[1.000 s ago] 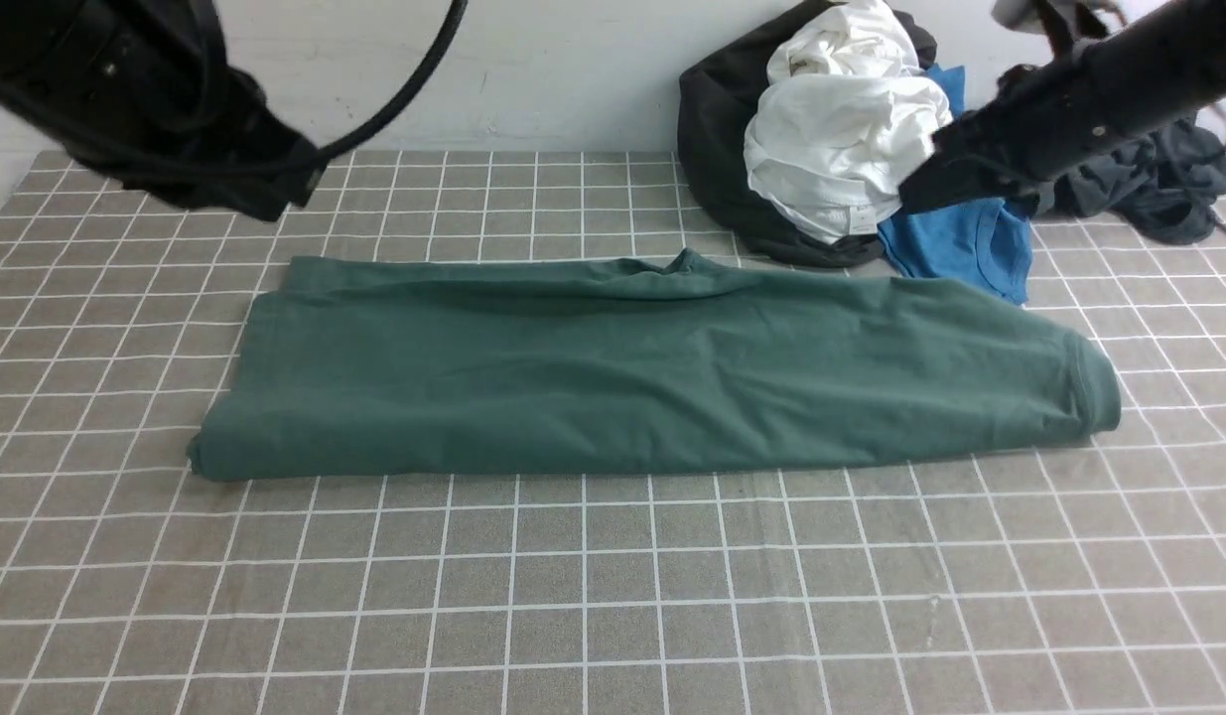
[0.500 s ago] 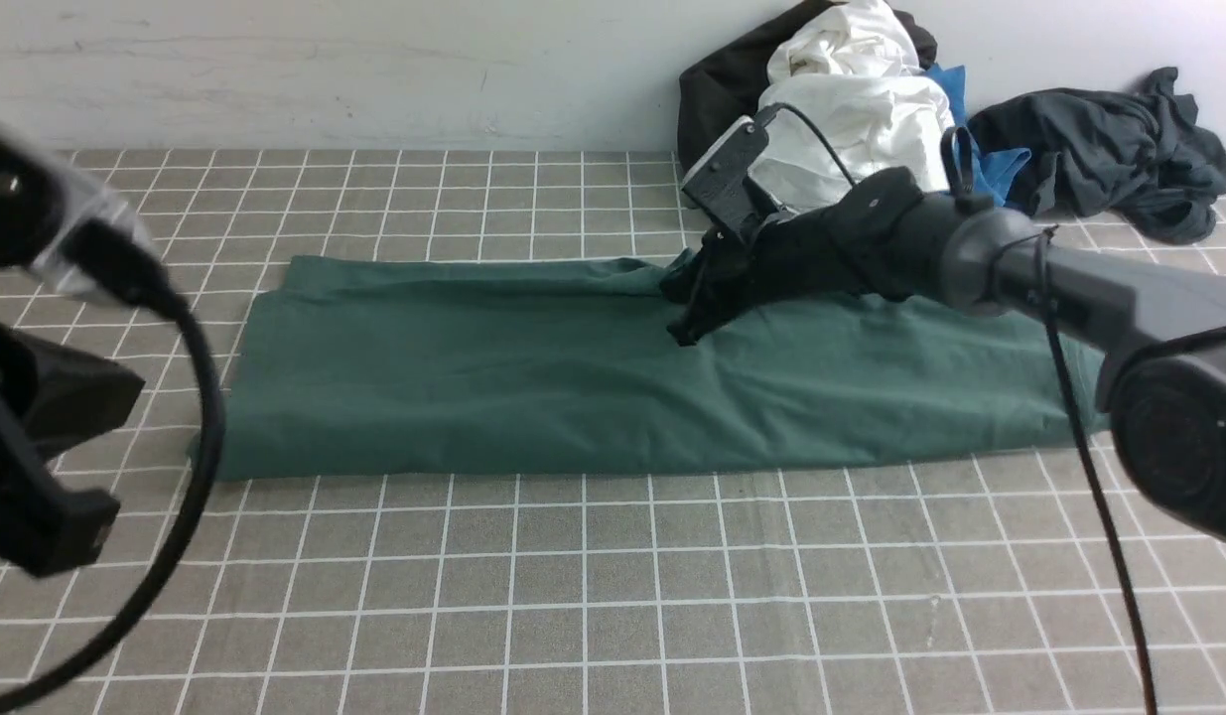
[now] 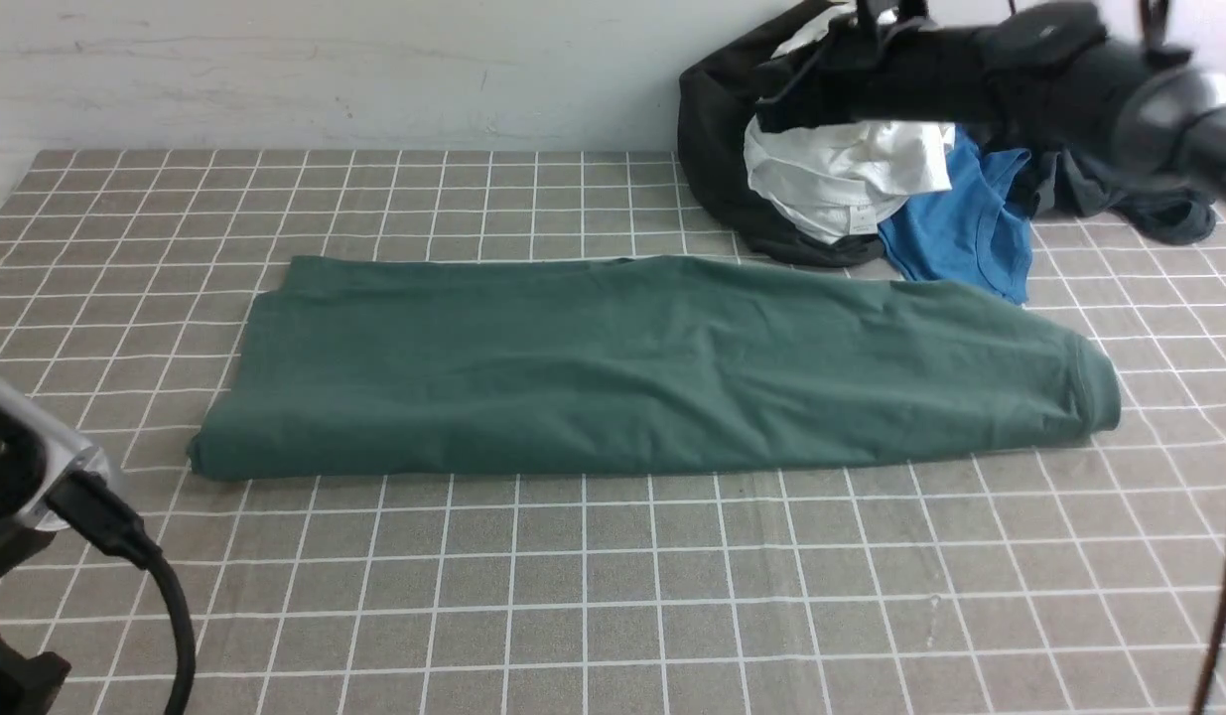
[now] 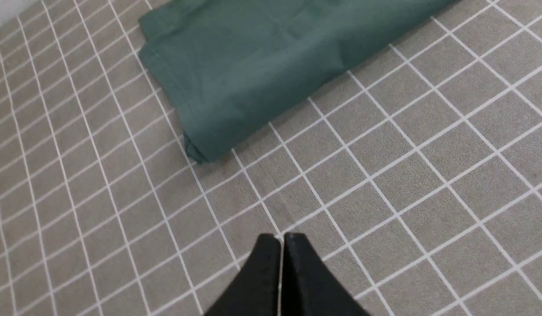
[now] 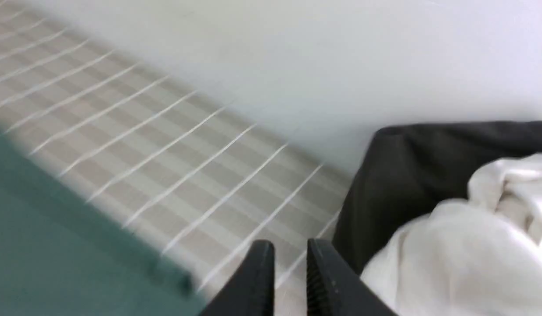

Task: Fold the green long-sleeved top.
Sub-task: Use the right arm to clamp the right edge of the fabric

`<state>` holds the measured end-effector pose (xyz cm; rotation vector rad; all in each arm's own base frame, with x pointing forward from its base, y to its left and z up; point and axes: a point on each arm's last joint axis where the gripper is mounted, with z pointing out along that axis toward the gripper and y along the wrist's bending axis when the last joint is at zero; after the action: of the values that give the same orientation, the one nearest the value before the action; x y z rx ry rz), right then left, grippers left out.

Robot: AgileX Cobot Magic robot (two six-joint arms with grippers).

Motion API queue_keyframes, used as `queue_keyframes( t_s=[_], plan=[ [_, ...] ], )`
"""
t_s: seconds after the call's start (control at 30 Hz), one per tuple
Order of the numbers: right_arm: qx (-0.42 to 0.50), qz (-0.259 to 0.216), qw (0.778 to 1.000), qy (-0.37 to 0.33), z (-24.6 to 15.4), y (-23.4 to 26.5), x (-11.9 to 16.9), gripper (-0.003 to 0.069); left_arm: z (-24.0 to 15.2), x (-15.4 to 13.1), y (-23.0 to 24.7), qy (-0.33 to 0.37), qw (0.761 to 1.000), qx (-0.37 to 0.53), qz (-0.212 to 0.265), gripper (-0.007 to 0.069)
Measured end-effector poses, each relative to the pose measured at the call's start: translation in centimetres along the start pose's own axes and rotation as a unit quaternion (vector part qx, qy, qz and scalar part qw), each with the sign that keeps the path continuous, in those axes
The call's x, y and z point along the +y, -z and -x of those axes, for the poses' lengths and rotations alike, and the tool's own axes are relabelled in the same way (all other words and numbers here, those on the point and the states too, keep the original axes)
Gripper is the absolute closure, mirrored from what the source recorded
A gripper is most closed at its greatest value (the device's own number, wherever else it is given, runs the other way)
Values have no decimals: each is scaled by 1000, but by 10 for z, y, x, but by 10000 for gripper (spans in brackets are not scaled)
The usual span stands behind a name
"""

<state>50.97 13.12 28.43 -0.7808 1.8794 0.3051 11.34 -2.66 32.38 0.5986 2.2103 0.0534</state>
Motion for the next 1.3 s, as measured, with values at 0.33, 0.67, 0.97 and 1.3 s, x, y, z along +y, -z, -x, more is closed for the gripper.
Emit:
queue_keyframes(
  t_s=[0.33,0.67,0.97,1.3],
  plan=[
    [398,-148,888,-174,-68,70,-32,315,-38,-11,-23,119,992,-36,14,632],
    [432,-139,819,-351,-150,89,-74,230,-39,-11,-23,137,989,-48,14,632],
    [418,-109,791,-433,-195,62,-77,244,-38,-11,-23,137,989,-52,15,632],
    [431,-87,813,-381,-186,67,-78,645,-38,-11,-23,136,989,-51,16,632]
  ],
)
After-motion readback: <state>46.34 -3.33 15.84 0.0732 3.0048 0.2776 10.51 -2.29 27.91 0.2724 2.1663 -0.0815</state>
